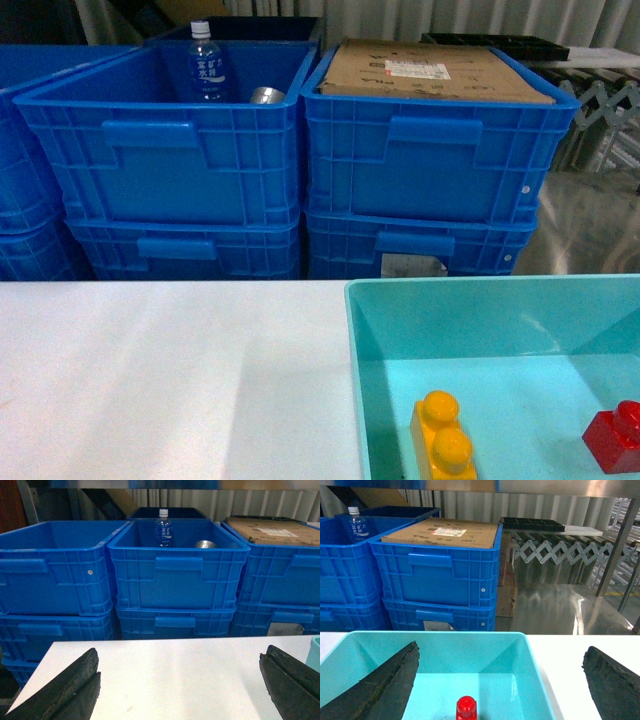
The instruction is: Pick red block from blue box to shelf
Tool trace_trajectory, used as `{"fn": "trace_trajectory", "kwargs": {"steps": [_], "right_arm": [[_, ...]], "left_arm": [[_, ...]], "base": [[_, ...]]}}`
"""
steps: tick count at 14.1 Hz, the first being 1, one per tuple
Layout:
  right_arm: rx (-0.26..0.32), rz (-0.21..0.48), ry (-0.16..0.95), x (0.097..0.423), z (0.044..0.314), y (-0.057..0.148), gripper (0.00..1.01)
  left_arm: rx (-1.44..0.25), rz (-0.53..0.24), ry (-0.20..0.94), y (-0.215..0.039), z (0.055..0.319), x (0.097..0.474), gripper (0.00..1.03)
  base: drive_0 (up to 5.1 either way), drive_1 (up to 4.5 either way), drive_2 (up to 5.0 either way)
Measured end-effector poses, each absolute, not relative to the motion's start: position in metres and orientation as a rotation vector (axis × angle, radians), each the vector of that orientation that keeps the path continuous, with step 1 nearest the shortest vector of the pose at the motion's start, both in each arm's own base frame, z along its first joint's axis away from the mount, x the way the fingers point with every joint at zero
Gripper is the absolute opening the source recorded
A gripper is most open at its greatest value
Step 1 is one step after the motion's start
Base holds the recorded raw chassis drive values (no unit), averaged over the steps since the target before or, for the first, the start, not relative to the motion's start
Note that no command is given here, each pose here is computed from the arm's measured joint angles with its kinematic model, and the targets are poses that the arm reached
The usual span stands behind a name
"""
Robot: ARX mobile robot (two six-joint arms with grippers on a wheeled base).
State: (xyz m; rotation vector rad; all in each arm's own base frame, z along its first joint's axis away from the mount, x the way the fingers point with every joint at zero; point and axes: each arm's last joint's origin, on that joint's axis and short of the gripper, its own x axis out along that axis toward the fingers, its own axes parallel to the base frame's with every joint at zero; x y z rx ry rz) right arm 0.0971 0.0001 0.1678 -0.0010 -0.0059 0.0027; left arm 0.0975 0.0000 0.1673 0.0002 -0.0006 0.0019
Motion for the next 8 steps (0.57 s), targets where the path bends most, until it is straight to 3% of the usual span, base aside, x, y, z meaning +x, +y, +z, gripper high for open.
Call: {"fn": "trace_trajectory", "kwargs": {"steps": [8], "right_arm": [[-0.001,0.003,-0.005,0.0971,0.1677,0.0001,0.98]], "left_arm": [[0.000,0.002,-0.001,0.0000,0.1673,0.0975,0.98]], "base": [[0.0,0.00,0.0]]}}
